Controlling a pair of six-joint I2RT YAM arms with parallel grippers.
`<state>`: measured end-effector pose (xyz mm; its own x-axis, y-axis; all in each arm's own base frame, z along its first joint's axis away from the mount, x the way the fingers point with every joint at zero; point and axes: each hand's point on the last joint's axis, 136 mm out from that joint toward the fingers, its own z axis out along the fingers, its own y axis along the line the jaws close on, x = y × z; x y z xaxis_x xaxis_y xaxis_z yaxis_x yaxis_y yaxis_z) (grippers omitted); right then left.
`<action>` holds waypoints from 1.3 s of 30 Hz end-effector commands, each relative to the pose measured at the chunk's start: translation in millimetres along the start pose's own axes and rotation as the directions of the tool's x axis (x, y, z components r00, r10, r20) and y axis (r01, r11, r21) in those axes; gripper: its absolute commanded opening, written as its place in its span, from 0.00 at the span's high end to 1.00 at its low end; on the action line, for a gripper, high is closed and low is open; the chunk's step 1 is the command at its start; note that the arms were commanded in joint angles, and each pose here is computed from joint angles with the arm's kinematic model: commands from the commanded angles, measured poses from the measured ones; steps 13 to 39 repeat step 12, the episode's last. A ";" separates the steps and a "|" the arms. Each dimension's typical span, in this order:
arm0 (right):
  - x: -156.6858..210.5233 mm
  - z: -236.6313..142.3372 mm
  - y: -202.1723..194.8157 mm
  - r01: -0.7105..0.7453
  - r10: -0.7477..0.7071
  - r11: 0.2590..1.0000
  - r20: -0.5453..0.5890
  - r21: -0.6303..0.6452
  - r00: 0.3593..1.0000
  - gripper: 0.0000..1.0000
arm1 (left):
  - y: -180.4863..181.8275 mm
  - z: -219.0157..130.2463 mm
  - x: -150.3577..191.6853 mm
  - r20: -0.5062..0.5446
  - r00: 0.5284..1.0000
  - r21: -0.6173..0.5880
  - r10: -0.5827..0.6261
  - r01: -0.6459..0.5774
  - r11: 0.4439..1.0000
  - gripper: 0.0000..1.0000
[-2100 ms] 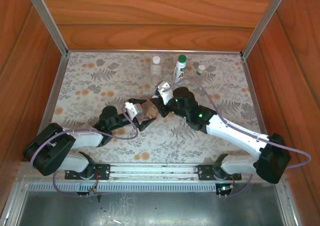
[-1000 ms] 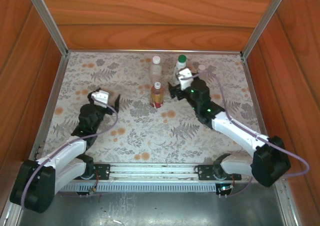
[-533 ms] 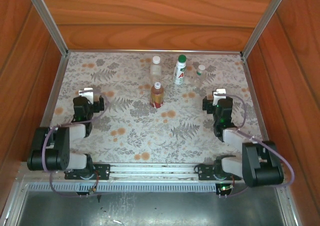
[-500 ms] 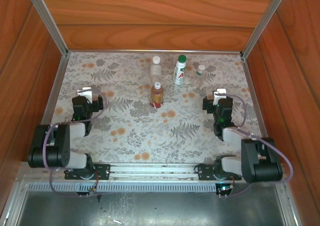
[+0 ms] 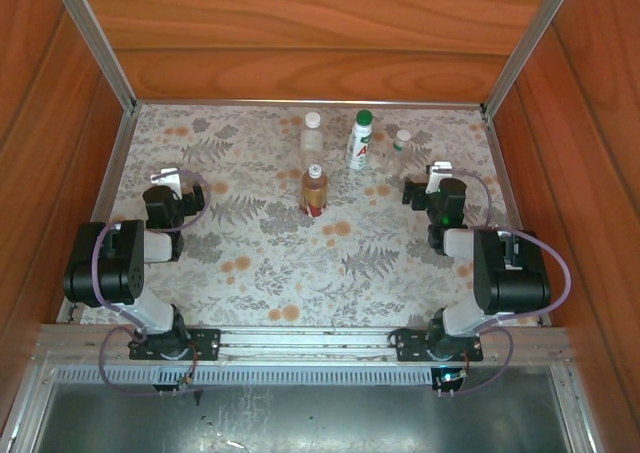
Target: Screw on the bottle caps
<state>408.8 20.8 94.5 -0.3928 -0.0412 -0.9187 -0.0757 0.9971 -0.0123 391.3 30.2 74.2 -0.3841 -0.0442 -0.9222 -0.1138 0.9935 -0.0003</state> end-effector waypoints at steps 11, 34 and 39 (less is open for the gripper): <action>4.8 -1.8 2.0 -0.020 0.019 1.000 -0.023 -0.021 1.000 0.00 | -8.9 3.0 -12.2 0.032 0.999 0.028 0.011 -0.012 1.000 0.00; 4.4 -1.8 2.2 -0.019 0.019 1.000 -0.022 -0.021 1.000 0.00 | -9.2 2.2 -12.4 0.033 0.999 0.029 0.012 -0.013 1.000 0.00; 4.4 -1.8 2.2 -0.019 0.019 1.000 -0.022 -0.021 1.000 0.00 | -9.2 2.2 -12.4 0.033 0.999 0.029 0.012 -0.013 1.000 0.00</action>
